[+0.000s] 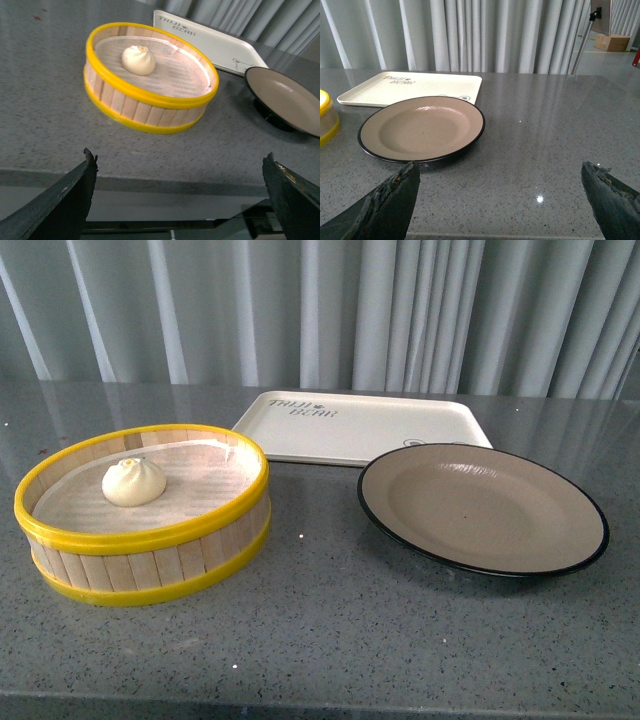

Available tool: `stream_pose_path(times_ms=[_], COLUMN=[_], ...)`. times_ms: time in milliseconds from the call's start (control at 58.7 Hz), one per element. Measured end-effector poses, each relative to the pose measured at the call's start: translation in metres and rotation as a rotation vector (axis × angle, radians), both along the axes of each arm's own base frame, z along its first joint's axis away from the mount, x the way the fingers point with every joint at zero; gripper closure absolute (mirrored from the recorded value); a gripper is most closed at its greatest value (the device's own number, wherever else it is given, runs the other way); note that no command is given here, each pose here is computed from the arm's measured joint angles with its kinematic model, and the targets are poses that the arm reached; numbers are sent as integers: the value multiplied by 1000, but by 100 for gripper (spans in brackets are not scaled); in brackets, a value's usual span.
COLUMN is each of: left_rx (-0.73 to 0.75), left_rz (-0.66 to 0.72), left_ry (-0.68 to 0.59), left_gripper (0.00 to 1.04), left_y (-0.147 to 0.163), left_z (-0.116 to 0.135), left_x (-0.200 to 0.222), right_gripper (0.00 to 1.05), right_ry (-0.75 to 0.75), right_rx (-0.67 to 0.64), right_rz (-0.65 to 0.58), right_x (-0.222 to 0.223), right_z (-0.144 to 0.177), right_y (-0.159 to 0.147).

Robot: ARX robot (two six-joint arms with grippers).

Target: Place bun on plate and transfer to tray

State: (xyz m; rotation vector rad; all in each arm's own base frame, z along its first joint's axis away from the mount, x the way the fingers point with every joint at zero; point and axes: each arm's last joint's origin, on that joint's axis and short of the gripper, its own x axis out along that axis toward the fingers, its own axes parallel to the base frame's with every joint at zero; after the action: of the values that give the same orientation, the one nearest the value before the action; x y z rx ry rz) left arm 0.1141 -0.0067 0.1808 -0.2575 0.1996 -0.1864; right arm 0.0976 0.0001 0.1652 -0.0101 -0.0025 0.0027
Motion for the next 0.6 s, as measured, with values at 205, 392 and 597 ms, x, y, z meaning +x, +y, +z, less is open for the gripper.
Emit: stream_pose_path(times_ms=[205, 392, 597], left_rx=[-8, 42, 139], left_rz=[-235, -266, -258], left_ry=[-157, -176, -142], left_gripper=[7, 7, 7], left_y=[-31, -42, -45], left_z=[39, 35, 23], left_x=[63, 119, 172], right_gripper=[8, 8, 8], right_ry=[0, 0, 0], right_rx=[0, 0, 0], right_rz=[-2, -3, -3], right_x=[0, 0, 0], right_z=[0, 0, 0], right_y=[0, 0, 0])
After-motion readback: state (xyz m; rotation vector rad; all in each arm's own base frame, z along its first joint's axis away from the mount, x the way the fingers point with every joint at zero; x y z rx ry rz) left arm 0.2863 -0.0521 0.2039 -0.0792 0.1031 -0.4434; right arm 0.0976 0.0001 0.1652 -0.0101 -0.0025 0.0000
